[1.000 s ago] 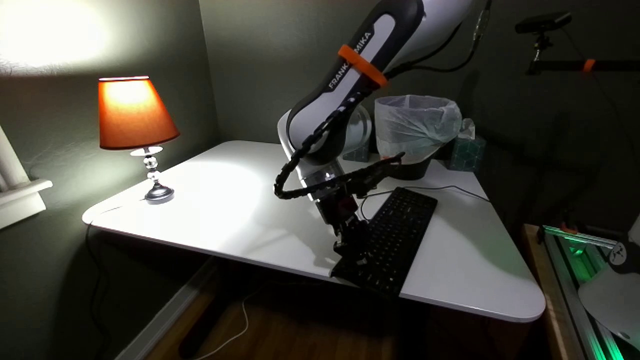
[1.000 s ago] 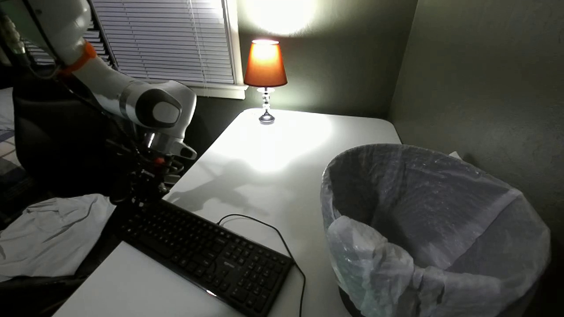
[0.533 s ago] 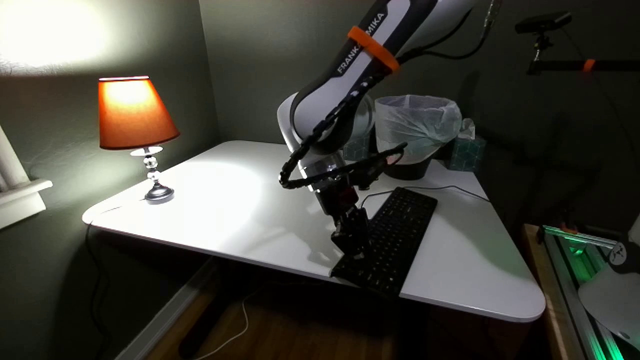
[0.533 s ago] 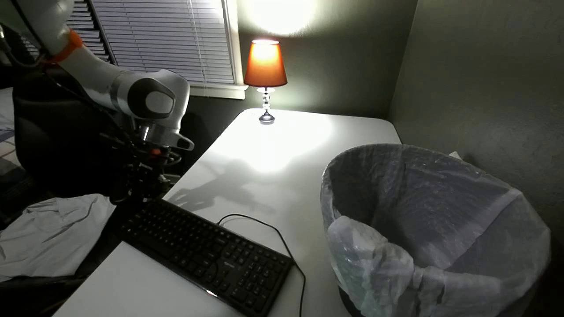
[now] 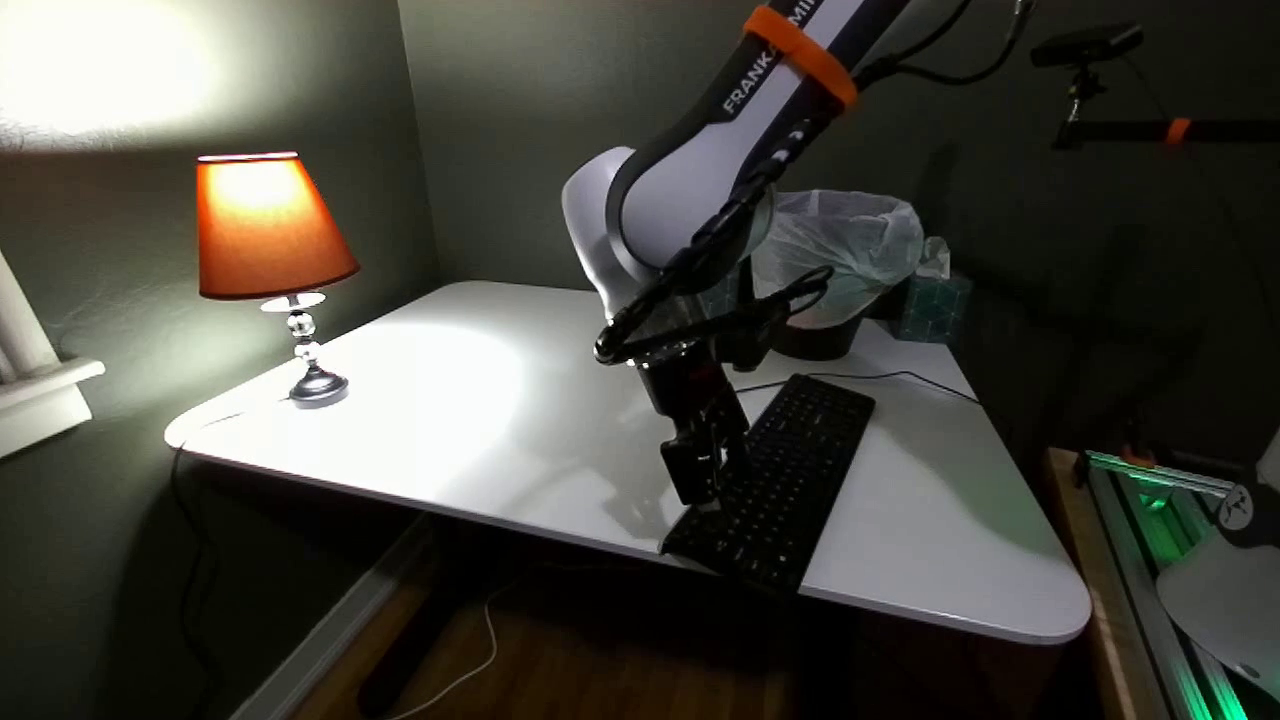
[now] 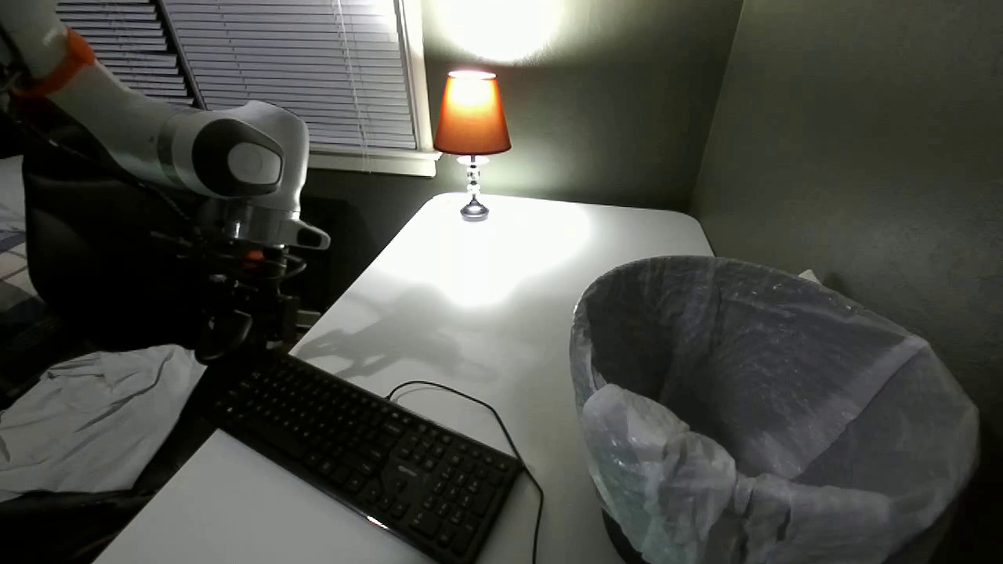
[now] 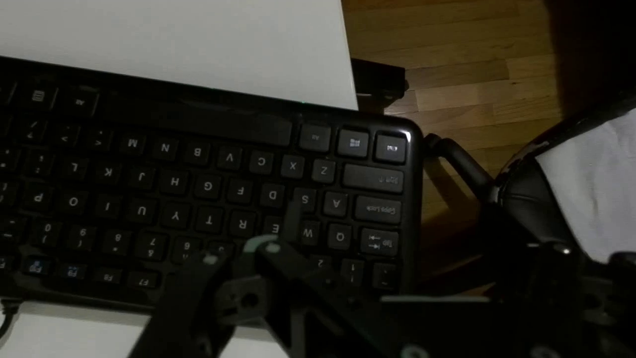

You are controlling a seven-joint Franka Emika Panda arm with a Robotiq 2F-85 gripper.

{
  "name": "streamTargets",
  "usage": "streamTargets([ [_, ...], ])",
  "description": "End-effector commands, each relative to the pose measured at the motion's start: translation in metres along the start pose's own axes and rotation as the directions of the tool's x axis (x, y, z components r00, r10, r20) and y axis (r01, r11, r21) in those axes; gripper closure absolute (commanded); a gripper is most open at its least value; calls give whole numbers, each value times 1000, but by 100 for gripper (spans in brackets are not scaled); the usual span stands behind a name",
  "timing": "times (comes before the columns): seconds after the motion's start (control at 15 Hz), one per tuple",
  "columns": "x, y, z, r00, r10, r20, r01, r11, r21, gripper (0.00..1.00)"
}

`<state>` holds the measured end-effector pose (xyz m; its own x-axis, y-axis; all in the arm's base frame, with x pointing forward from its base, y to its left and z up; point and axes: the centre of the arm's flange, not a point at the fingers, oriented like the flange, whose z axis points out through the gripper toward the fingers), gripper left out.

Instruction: Press a button on the left side of the keyboard

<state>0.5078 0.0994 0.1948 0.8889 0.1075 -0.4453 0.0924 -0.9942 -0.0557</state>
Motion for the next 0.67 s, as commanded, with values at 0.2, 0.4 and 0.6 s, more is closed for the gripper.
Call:
streamTargets([
  [0.2,-30,-10,-12,996,17,-85,-23,997,-72,0],
  [0.4,-36,-12,-18,995,21,-99,-30,995,-91,0],
  [0.6,-21,-8,-22,997,12,-72,-17,998,-63,0],
])
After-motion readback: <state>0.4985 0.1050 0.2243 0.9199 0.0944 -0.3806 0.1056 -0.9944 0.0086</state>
